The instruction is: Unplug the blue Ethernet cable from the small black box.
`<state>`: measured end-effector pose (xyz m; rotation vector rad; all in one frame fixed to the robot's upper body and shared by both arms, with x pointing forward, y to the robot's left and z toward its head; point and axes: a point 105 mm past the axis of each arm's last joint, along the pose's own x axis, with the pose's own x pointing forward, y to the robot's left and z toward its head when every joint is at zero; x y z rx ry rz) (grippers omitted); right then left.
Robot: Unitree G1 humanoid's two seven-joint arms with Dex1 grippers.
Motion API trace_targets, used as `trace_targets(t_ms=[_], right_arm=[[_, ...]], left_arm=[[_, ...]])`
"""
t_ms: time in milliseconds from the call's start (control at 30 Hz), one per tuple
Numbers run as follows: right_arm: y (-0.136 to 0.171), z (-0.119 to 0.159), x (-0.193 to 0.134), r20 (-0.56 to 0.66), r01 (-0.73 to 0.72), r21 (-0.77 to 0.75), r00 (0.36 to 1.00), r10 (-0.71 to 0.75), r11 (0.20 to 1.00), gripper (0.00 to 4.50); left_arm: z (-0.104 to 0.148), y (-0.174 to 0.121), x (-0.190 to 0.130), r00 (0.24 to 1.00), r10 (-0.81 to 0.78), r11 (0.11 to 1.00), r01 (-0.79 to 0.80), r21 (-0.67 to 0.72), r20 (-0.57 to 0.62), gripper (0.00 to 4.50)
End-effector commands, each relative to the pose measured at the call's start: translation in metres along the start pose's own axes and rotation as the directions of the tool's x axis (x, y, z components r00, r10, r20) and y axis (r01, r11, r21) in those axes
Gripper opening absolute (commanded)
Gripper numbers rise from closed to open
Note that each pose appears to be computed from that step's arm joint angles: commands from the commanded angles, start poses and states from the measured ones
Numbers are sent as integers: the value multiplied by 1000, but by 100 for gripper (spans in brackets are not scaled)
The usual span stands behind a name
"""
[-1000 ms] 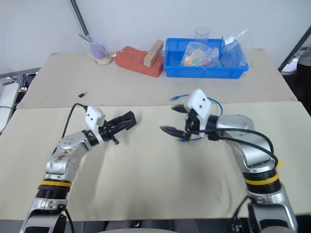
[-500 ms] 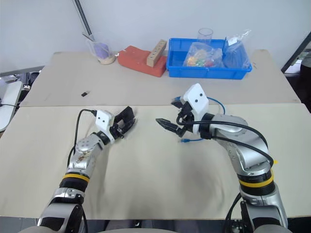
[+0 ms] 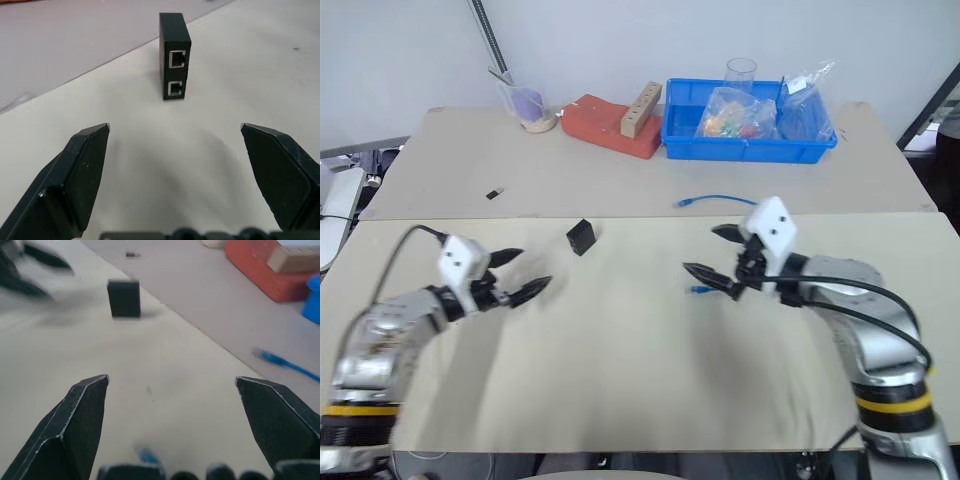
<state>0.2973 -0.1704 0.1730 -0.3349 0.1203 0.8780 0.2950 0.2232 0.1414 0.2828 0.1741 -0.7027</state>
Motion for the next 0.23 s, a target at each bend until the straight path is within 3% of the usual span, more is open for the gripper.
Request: trace_targets(t_ms=[33, 233], right_arm=[[-6, 6, -18, 18, -7, -39, 1000, 7, 999, 450], [-12, 5, -16, 28, 30, -34, 999, -29, 999, 450]], left_arm=[[37, -13, -18, 993, -117, 992, 117, 53, 5, 447], [42, -10, -16, 992, -124, 991, 125, 48, -10, 447]])
